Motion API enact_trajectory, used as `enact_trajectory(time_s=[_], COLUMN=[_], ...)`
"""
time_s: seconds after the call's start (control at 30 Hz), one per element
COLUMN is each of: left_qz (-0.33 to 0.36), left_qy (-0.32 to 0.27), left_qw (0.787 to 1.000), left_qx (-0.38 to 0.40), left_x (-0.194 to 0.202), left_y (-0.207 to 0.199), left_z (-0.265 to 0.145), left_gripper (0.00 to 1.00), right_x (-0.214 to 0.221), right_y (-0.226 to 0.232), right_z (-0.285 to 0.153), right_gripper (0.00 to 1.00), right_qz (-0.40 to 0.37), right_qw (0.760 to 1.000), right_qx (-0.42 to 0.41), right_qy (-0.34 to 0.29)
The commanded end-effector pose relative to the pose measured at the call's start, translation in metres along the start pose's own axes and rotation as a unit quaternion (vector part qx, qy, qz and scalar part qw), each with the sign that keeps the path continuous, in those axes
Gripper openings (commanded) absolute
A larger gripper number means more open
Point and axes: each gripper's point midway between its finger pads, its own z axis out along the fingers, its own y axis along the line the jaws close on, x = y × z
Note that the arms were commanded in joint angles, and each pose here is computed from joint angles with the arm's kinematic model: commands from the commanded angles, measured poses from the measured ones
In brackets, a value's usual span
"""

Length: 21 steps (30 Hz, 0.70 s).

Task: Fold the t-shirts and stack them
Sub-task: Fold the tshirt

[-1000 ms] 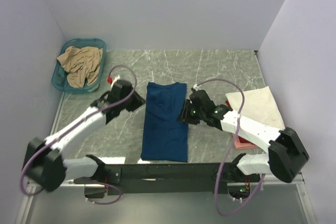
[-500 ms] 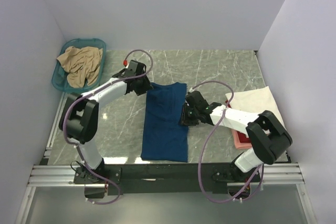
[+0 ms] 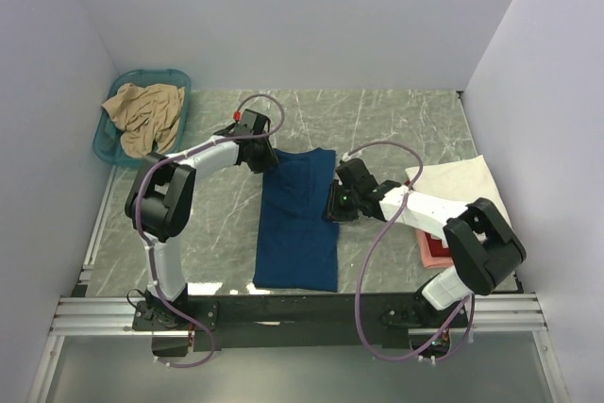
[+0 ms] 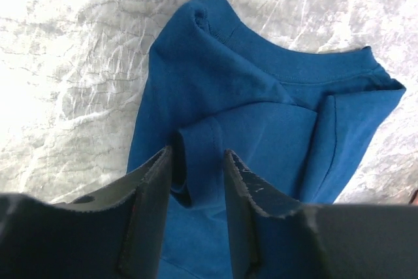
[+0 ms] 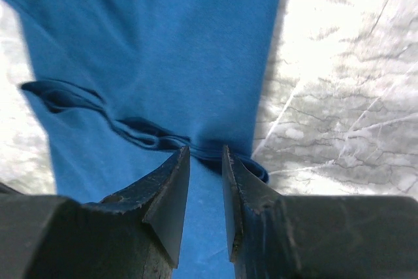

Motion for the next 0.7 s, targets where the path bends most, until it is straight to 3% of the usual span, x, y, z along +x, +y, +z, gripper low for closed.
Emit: enact_trajectory(time_s=[0.0, 0.27, 0.67], left_qz=[0.012, 0.012, -0.003], left_qy=[-0.016, -0.03, -0.071], left_qw=[0.999, 0.998, 0.995], left_qx=[0.038, 0.058, 0.07], left_x=[-0.016, -0.019, -0.019], left_y=[-0.022, -0.028, -0.018], left_z=[-0.003, -0.013, -0.057], left_gripper=[0.35, 0.01, 0.01], right_x=[-0.034, -0.056, -0.082], right_y=[0.026, 0.031, 0.042], right_z=[-0.026, -0.042, -0.037], right_gripper=[0.34, 0.34, 0.34], right_qz=[-0.01, -0.003, -0.001], right_qw=[0.998, 0.996, 0.995], right_qx=[-0.039, -0.045, -0.043], right_qy=[-0.048, -0.074, -0.085])
